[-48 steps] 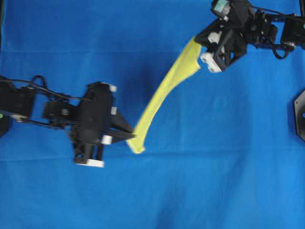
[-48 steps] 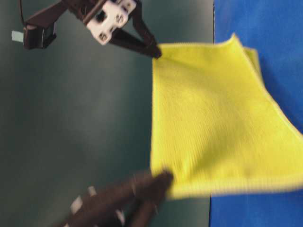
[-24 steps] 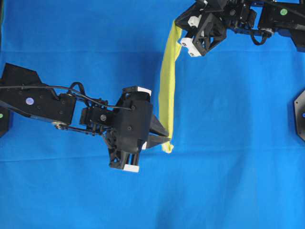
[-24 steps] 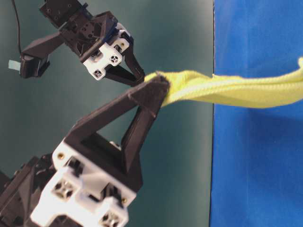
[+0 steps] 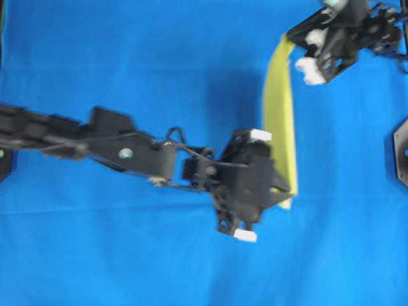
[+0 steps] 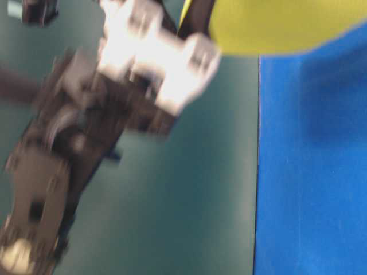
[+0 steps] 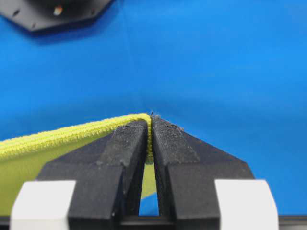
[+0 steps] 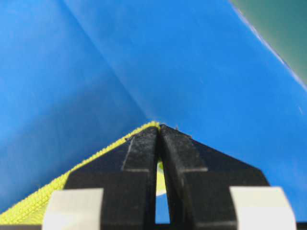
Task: Fold the yellow towel.
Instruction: 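Lay the towel down vertically and open both grippers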
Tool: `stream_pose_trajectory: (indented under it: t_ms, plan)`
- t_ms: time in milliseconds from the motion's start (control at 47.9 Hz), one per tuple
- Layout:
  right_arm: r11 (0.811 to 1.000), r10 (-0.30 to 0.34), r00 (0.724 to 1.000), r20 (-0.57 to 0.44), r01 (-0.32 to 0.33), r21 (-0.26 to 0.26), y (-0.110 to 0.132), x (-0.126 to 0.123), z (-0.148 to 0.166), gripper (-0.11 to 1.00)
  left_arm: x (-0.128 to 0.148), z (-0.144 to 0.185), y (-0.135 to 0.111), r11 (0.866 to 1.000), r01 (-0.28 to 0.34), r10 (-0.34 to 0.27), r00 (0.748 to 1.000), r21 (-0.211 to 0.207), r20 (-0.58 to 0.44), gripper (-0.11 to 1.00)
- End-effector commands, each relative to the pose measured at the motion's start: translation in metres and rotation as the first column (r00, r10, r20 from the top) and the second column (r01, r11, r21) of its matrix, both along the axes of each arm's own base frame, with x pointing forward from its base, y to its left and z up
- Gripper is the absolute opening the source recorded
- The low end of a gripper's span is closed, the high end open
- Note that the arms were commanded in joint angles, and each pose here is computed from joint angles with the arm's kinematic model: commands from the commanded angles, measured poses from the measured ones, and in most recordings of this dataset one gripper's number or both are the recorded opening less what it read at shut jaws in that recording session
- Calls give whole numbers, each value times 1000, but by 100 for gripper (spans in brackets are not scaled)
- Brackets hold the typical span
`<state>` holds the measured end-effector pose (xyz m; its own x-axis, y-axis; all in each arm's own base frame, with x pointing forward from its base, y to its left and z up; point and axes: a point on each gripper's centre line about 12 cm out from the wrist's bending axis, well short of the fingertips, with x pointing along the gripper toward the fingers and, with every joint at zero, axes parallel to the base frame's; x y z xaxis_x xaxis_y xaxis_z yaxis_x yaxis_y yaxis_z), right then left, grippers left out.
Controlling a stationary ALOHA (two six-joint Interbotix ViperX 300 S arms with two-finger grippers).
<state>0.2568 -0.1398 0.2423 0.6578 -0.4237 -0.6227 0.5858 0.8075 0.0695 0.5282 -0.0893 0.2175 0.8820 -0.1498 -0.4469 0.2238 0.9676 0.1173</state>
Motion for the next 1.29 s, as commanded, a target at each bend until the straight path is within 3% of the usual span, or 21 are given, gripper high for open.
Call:
stream_pose_trajectory:
  t_ms: [0,146,313,459,731,877,1274]
  plan:
    - [998,-53,999,9,54,-15,-10,-15,6,3,14,22,-25,999,44,-44,996,-3,76,4]
    - [998,-56,998,-43,57,8,-8,-20,-10,3,24,5,-22,999,35,-35,998,-2,57,4]
    - [999,-36,998,-47,37,19,-15,-1,-25,3,12,-17,-13,1000,8,-8,1000,-24,2,4]
    - [1000,-5,1000,-19,5,24,-25,31,-36,3,-18,-37,-8,999,-4,2,999,-35,-48,4]
    - [997,73,997,-20,-72,26,-31,96,-51,3,-79,-69,0,992,-56,42,992,-110,-121,4]
    - [995,94,995,-33,-93,28,-33,117,-61,3,-98,-77,3,992,-63,47,990,-113,-136,4]
    - [988,157,987,-44,-157,-1,-25,126,-70,3,-100,-81,9,991,-74,57,988,-109,-144,4]
